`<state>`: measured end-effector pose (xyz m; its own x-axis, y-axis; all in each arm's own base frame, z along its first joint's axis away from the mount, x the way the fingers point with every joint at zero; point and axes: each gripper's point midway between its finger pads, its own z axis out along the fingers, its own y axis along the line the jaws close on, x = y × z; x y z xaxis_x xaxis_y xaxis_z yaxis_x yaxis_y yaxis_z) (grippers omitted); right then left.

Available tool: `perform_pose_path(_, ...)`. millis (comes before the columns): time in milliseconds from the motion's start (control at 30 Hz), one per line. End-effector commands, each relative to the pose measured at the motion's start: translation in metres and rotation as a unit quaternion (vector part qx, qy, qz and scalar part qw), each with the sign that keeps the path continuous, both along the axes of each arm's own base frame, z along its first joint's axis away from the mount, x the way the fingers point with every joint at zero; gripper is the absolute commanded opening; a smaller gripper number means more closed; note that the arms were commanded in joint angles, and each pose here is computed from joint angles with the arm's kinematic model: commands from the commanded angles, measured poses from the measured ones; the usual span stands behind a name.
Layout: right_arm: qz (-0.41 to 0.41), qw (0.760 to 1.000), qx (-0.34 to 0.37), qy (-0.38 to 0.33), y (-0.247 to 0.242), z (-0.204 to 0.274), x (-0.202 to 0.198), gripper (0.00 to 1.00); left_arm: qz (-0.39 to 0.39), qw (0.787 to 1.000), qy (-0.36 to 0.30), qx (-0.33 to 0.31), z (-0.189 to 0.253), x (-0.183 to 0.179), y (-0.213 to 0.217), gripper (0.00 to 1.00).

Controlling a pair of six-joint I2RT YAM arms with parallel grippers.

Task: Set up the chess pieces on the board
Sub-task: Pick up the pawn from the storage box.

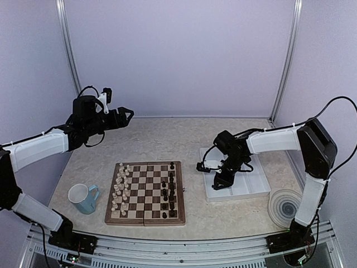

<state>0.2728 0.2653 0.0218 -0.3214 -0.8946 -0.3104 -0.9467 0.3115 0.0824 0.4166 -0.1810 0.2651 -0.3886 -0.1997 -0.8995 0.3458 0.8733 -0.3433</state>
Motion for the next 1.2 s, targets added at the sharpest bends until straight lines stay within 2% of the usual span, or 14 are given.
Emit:
perform_pose_path(0,0.022,0.999,-0.024,0.005,-0.008,-0.009,-0.015,0.27,-0.038,0.999,-0.025,-0.021,0.02,0.001,-0.012,0.84)
perform_pose_path(200,0.05,0.998,-0.046,0.0,-0.011,-0.023,-0.029,0.21,-0.057,0.998,-0.013,-0.026,0.015,0.0,-0.019,0.8)
perform_pose_path(467,0.054,0.997,-0.051,-0.031,-0.016,-0.015,-0.025,0.13,-0.11,0.993,0.007,-0.031,0.006,-0.003,-0.04,0.72)
perform_pose_path(700,0.057,0.997,-0.039,-0.023,-0.016,-0.015,-0.03,0.15,-0.165,0.985,0.025,-0.037,-0.005,-0.012,-0.069,0.68)
perform_pose_path(833,0.056,0.997,-0.043,-0.022,-0.017,-0.016,-0.03,0.2,-0.172,0.984,0.029,-0.032,-0.009,-0.015,-0.075,0.68)
perform_pose_path(1167,0.055,0.997,-0.051,-0.032,-0.024,-0.011,-0.031,0.2,-0.178,0.983,0.034,-0.029,-0.011,-0.016,-0.079,0.68)
